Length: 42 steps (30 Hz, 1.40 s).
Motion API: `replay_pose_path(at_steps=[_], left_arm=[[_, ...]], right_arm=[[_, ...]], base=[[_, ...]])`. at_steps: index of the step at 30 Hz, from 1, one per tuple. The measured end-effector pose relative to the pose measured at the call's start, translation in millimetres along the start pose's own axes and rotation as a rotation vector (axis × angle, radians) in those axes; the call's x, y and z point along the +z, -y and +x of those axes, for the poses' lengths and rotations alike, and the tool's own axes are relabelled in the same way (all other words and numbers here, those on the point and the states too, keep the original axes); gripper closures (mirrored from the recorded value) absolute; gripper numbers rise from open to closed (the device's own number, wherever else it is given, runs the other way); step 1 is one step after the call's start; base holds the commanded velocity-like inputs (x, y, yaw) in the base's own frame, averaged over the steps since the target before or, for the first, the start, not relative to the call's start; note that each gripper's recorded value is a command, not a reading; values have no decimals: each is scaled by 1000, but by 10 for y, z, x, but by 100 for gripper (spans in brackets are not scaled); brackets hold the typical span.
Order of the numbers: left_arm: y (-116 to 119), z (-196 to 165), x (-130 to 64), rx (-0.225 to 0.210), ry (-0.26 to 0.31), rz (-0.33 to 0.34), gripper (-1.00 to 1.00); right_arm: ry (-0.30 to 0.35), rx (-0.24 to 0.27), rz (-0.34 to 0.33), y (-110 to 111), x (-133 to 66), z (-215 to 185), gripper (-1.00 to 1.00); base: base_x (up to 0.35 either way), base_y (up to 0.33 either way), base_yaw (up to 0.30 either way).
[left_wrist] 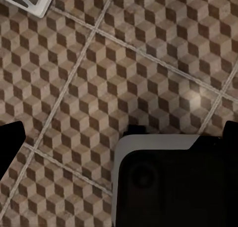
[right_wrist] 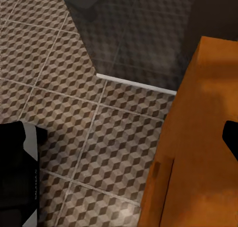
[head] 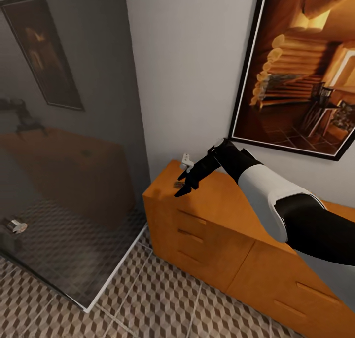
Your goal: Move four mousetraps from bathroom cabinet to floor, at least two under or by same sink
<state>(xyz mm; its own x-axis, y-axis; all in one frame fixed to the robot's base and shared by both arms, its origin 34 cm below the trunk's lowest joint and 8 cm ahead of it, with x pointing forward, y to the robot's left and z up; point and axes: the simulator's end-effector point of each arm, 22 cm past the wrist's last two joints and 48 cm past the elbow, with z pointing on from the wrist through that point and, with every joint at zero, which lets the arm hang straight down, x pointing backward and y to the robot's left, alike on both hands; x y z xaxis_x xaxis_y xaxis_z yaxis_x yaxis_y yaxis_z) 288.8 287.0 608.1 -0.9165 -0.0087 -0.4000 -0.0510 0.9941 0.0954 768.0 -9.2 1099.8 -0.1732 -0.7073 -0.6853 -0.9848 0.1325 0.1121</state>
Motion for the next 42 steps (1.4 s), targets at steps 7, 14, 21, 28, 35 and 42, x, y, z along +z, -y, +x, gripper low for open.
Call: replay_pose_path(at_steps=[7,14,21,28,35,42], left_arm=[[2,27,1,2,-7,1,-100],[5,28,1,1,-7,1,-100],[10,33,0,1,-8,1,-100],[10,35,-1,1,-9,1,-100],[9,35,0,1,-9,1,-100],[10,39,-3,1,-9,2,-100]], right_arm=[[0,7,-4,16,26,34,-100],[1,10,-4,22,23,49,-100],[-15,55,52,242,-230,359,-100],[-34,105,130,491,-553,732,-100],[-34,109,133,501,-566,759,-100],[-36,120,123,476,-530,785,-100]], base=[[7,0,135],[68,-51,15],[42,-32,1],[4,-3,0],[0,0,0],[66,-41,0]])
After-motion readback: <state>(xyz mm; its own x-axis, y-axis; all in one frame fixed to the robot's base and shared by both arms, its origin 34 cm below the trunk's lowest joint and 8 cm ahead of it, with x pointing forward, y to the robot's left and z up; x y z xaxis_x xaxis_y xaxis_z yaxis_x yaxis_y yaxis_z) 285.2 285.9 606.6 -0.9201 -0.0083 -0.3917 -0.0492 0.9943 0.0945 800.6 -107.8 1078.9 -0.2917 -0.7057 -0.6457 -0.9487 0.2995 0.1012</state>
